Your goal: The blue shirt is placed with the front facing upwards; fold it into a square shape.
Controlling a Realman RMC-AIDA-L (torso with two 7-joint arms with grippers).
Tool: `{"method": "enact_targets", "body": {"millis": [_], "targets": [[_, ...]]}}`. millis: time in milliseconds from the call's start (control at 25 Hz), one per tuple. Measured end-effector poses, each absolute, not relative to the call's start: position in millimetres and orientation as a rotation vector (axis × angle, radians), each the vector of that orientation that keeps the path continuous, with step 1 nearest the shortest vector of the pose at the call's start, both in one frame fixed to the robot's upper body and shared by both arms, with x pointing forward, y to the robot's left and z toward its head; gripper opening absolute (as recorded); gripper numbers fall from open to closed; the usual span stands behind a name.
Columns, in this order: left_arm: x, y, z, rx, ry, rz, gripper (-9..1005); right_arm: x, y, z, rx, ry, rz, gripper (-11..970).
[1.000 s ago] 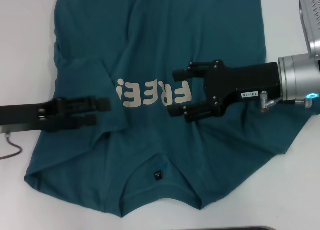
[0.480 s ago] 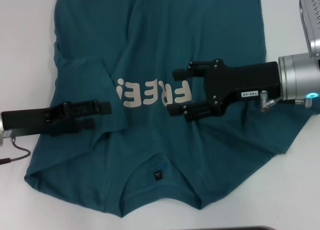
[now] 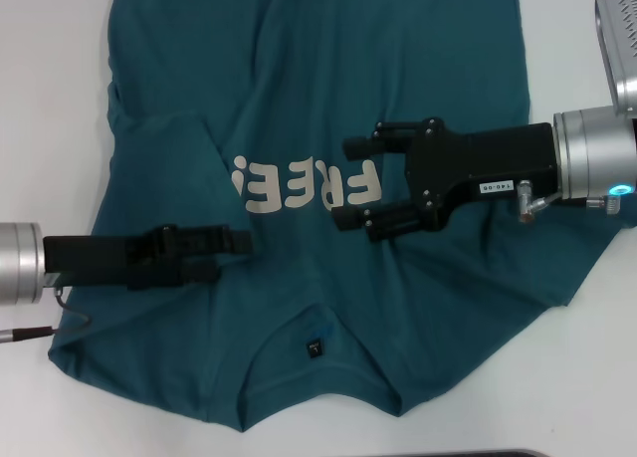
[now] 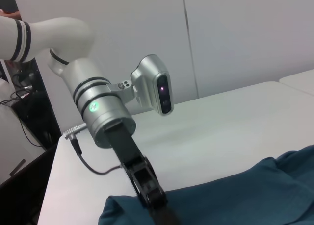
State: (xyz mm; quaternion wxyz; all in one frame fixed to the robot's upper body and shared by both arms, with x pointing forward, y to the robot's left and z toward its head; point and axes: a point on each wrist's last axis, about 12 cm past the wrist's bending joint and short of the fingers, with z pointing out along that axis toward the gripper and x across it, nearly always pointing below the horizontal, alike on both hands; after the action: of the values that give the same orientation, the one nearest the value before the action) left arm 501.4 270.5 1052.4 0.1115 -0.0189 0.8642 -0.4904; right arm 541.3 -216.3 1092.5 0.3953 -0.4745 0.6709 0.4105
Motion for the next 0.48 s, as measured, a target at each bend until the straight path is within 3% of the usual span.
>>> {"method": "enact_targets", "body": {"millis": [280, 480], "targets": [[489, 299, 1085, 0.071, 2.335, -1.506, 948, 541, -220, 1093, -1.188, 1.7, 1.038, 925], [453, 304, 1080, 0.596, 2.011, -1.446, 948, 541, -221, 1093, -1.162, 1.711, 1.048, 924]]}}
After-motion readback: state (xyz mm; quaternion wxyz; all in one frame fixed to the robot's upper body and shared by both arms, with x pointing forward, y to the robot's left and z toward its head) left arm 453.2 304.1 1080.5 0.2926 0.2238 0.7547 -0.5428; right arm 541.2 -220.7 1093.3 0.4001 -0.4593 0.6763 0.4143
